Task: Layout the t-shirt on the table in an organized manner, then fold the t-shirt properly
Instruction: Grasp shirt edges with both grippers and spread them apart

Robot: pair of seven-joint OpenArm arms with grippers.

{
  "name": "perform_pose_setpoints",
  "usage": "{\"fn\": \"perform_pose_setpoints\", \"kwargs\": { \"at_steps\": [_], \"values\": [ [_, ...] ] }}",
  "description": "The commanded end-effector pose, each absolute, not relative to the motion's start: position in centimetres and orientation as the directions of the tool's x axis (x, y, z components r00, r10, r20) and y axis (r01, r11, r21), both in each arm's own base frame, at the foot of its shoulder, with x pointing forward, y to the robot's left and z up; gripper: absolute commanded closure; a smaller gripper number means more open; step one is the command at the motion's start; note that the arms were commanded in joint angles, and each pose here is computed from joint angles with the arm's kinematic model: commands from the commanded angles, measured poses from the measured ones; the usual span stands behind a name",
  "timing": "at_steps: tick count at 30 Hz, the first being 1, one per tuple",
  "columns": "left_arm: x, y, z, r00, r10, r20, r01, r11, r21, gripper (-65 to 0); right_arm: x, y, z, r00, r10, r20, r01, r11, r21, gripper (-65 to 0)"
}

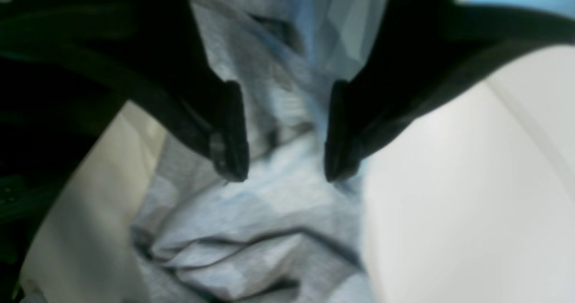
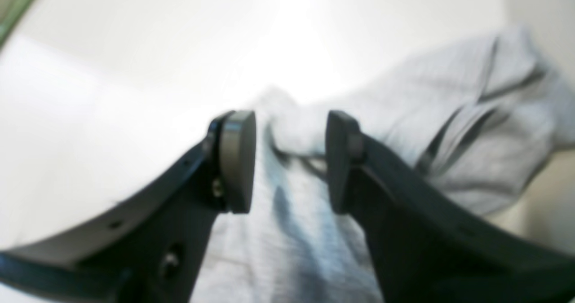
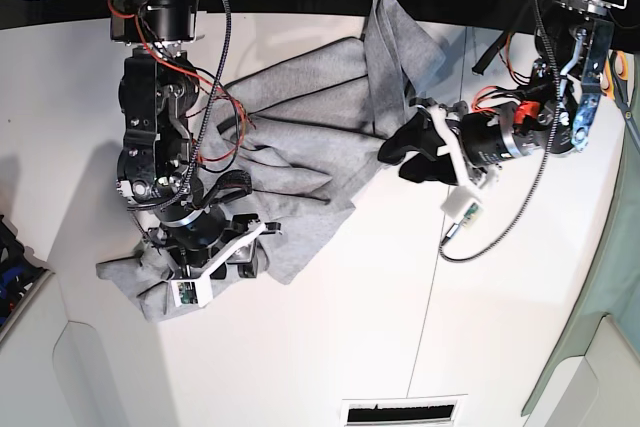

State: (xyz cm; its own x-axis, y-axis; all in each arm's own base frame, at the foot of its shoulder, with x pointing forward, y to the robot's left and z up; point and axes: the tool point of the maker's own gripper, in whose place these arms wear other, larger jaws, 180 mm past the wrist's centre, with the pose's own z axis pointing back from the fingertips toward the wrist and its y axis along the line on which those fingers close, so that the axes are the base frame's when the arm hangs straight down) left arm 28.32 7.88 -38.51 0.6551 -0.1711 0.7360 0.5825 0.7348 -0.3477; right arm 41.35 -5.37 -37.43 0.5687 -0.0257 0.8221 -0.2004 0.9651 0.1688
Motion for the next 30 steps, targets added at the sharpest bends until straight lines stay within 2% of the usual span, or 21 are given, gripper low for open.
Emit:
{"fn": "perform_pose_setpoints", "kwargs": {
  "at_steps": [1,5,9,10,15,24,30],
  "values": [
    [29.3,7.2,-37.2,0.618,-0.147,0.772,0.6,0.723,-0.343,-24.8,42.9,-5.5,-36.2,0.527,-0.032,0.849,-0.207,0.964,0.165,-25.7],
    [28.7,4.9,-38.4,0.647,-0.12,0.753,0.589,0.706,-0.393,-16.3,43.4,-6.5,-39.2,0.586,-0.029,0.81,-0.172,0.972,0.159,-25.7],
    [27.9,4.2,-41.4,0.717,-0.091,0.691,0.53,0.714,-0.456,-10.2,43.1,-7.3,-40.9,0.604,-0.029,0.796,-0.135,0.981,0.138,-25.1],
    [27.6,4.2,-42.2,0.736,-0.083,0.672,0.512,0.718,-0.472,-9.6,43.1,-7.4,-41.1,0.605,-0.025,0.796,-0.136,0.982,0.133,-22.8],
    [26.9,5.7,-46.0,0.795,-0.098,0.599,0.449,0.758,-0.472,-9.0,43.3,-7.6,-40.8,0.592,-0.025,0.806,-0.136,0.982,0.13,0.0],
    [29.0,12.4,-49.0,0.849,-0.108,0.518,0.342,0.859,-0.381,-9.0,43.7,-11.0,-37.1,0.542,0.001,0.841,-0.103,0.993,0.066,0.0],
    [31.5,15.3,-47.5,0.822,-0.136,0.554,0.354,0.883,-0.308,-9.0,42.2,-14.0,-34.1,0.513,0.019,0.858,-0.08,0.996,0.026,0.0]
  ]
}}
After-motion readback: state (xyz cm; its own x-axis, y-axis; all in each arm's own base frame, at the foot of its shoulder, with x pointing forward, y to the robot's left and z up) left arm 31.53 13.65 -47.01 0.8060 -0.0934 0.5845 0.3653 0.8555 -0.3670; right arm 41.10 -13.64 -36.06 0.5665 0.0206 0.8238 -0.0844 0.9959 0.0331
